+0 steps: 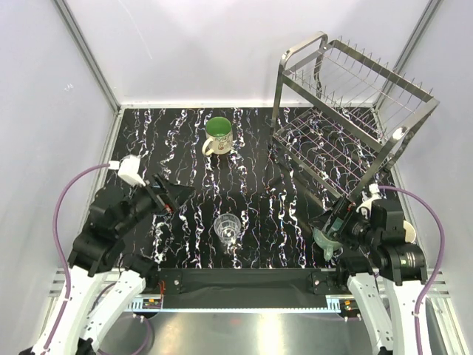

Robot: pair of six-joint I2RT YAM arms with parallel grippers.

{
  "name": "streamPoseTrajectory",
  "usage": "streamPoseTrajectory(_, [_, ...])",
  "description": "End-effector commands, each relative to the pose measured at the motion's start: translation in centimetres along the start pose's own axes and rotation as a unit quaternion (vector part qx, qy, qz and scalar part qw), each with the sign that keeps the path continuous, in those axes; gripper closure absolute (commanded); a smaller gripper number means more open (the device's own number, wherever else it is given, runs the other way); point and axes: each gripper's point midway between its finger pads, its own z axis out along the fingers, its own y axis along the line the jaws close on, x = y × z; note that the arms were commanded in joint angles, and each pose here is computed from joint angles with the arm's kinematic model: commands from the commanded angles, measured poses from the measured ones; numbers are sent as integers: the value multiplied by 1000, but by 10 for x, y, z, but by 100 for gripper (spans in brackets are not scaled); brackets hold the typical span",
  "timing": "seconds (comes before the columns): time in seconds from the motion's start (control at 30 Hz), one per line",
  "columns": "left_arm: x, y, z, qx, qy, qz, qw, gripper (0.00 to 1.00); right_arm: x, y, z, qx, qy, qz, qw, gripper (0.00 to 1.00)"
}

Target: Load the cups into the dish rack

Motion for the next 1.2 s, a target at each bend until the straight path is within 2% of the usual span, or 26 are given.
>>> streamPoseTrajectory(0.0, [-8,8,8,-33,5,23,999,1,3,1,-4,-8,3,-20,1000,0])
streamPoseTrajectory(0.07, [-9,10,18,-44,20,26,999,1,1,1,-7,0,-4,-17,1000,0])
streamPoseTrajectory(0.3, [-30,21,55,-91,41,66,993,2,7,3,0,-6,34,-17,999,0])
streamPoseTrajectory(0.7, [-87,37,110,-180,2,105,978,7,15,-2,6,1,50,-17,999,0])
streamPoseTrajectory(0.8, [-85,38,120,-178,14,100,979,11,12,3,5,-6,55,-25,998,0])
streamPoseTrajectory(0.93, [-65,38,126,-149,36,87,984,14,-6,15,-8,-7,27,-54,998,1])
streamPoseTrajectory(1.17, [-39,44,111,-134,47,65,988,15,-29,46,-16,-30,32,-78,996,0])
